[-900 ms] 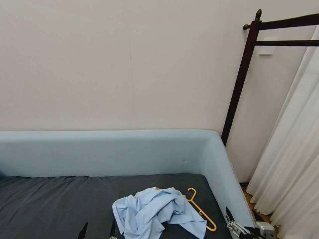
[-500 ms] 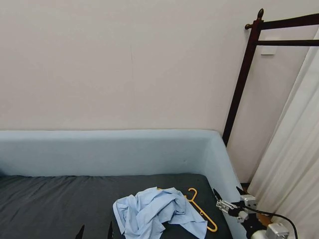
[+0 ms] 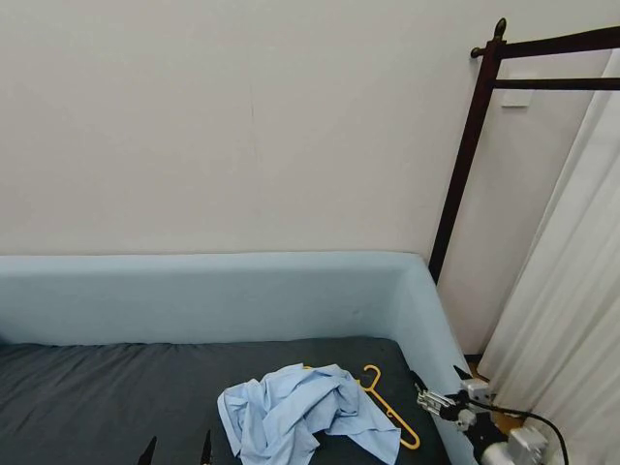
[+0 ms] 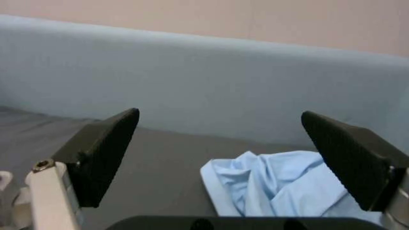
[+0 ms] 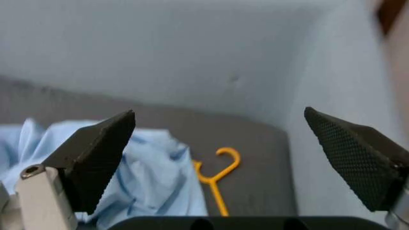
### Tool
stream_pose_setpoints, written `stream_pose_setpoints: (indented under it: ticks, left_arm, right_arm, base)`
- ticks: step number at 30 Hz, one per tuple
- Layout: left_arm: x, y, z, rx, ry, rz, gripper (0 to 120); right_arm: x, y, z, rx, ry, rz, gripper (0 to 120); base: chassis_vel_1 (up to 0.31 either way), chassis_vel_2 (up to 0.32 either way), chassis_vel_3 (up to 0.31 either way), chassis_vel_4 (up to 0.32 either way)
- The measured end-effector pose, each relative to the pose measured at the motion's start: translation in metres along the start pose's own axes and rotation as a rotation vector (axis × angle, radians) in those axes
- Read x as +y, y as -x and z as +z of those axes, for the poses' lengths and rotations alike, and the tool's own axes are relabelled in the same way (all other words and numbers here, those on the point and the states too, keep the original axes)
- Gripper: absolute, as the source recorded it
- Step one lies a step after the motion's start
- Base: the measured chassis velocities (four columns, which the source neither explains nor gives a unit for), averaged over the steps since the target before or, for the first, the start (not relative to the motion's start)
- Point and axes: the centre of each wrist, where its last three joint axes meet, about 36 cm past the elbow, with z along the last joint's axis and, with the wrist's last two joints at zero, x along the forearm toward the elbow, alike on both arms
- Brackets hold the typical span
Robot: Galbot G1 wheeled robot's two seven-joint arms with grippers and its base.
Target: Pick up the clothes from the sofa and hang them on the clothes hanger.
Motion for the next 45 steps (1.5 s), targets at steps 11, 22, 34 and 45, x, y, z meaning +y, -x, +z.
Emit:
stream_pose_setpoints:
  ticks: [11,22,34,45]
  left_arm:
    - [0.008,-0.018,0.012,0.019,0.002,-0.067,100]
    - [0.002,-0.021,0.016,0.006,-0.012,-0.098,100]
    - [0.003,-0.024,0.019,0.001,-0.015,-0.11,100]
    - [0.005,-0.02,0.029,0.001,-0.015,-0.113,100]
  right_arm:
    - [0.057,0.099,0.026,0.159,-0.517,-0.377,100]
    - [0.113,0.17,0.066,0.144,-0.883,-0.558,100]
    - [0.108,0.2,0.083,0.021,-1.091,-0.587,58]
    - [0.107,0.205,0.08,0.002,-1.09,-0.6,19]
  base:
    - [0.0,0.0,0.0,0.0]
    - [0.0,0.0,0.0,0.0]
    - [0.0,0.0,0.0,0.0]
    - [0.0,0.0,0.0,0.0]
